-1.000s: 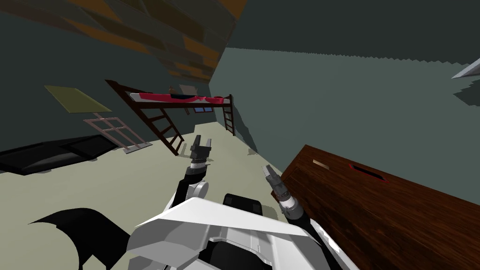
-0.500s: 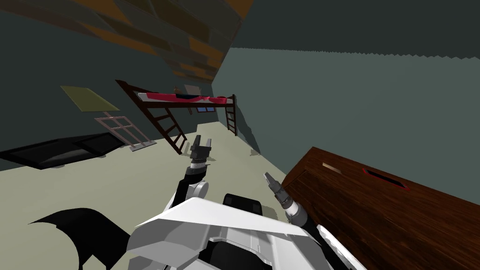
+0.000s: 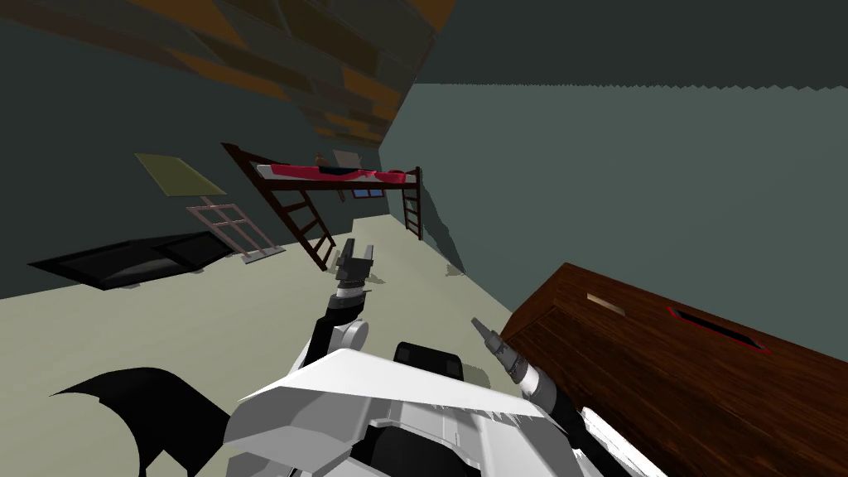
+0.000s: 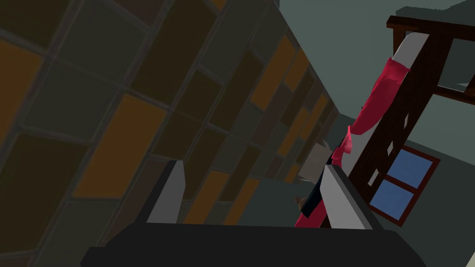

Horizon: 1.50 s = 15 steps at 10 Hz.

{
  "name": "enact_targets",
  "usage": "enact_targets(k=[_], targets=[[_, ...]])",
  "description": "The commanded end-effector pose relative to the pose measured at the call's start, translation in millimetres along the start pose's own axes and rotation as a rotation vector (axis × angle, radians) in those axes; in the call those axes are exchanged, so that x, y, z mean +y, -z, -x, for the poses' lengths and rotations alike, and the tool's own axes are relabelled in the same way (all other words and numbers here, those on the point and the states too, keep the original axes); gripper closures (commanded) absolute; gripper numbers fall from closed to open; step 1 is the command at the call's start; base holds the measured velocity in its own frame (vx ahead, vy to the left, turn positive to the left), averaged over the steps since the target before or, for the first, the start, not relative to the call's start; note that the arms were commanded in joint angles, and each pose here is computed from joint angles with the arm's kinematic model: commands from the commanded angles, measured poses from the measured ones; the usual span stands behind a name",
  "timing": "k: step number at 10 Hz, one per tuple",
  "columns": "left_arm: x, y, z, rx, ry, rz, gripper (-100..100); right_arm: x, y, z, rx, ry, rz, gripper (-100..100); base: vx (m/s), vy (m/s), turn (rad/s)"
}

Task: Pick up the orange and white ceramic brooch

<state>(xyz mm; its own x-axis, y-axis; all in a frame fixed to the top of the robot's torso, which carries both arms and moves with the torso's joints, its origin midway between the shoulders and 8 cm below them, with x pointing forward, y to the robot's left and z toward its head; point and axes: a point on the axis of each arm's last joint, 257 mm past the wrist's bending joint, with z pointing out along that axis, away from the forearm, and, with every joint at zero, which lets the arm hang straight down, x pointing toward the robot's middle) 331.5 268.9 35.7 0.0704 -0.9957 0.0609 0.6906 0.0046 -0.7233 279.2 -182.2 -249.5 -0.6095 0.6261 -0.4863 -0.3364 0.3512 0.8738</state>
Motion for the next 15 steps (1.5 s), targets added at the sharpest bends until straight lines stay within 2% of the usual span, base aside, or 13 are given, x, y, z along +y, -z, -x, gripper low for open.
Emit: enact_targets(k=[1, 2, 3, 5, 6, 7, 8, 10, 11, 13, 14, 15], targets=[[0, 0.0, 0.0, 0.000, 0.000, 0.000, 0, -25, 19.1, -7, 0.059, 0.042, -0.064, -100, 0.004, 0.069, 0.089], [0, 0.0, 0.0, 0.000, 0.000, 0.000, 0, -30, 25.2, -6, 0.080, 0.056, -0.081, -100, 0.012, 0.064, 0.051], [0, 0.0, 0.0, 0.000, 0.000, 0.000, 0, -51, 42.8, -10, 0.124, 0.090, -0.137, -100, 0.020, 0.069, 0.097], [0, 0.0, 0.0, 0.000, 0.000, 0.000, 0, -57, 52.6, -6, 0.160, 0.115, -0.159, -100, 0.014, 0.045, 0.029], [0, 0.0, 0.0, 0.000, 0.000, 0.000, 0, -77, 72.8, -6, 0.208, 0.153, -0.214, -100, 0.016, 0.052, 0.102], [0, 0.0, 0.0, 0.000, 0.000, 0.000, 0, -80, 80.3, -2, 0.232, 0.171, -0.232, -100, 0.020, 0.048, 0.051], [0, 0.0, 0.0, 0.000, 0.000, 0.000, 0, -97, 100.1, -1, 0.276, 0.206, -0.281, -100, 0.034, 0.060, 0.132], [0, 0.0, 0.0, 0.000, 0.000, 0.000, 0, -102, 111.9, 7, 0.311, 0.233, -0.307, -100, 0.014, 0.028, 0.006], [0, 0.0, 0.0, 0.000, 0.000, 0.000, 0, -119, 134.7, 11, 0.357, 0.270, -0.361, -100, 0.016, 0.024, 0.116], [0, 0.0, 0.0, 0.000, 0.000, 0.000, 0, -121, 143.4, 18, 0.386, 0.293, -0.379, -100, 0.018, 0.012, 0.019], [0, 0.0, 0.0, 0.000, 0.000, 0.000, 0, -135, 168.3, 26, 0.436, 0.331, -0.434, -100, 0.023, 0.011, 0.108], [0, 0.0, 0.0, 0.000, 0.000, 0.000, 0, -136, 174.3, 32, 0.457, 0.349, -0.446, -100, 0.023, 0.010, 0.058]])
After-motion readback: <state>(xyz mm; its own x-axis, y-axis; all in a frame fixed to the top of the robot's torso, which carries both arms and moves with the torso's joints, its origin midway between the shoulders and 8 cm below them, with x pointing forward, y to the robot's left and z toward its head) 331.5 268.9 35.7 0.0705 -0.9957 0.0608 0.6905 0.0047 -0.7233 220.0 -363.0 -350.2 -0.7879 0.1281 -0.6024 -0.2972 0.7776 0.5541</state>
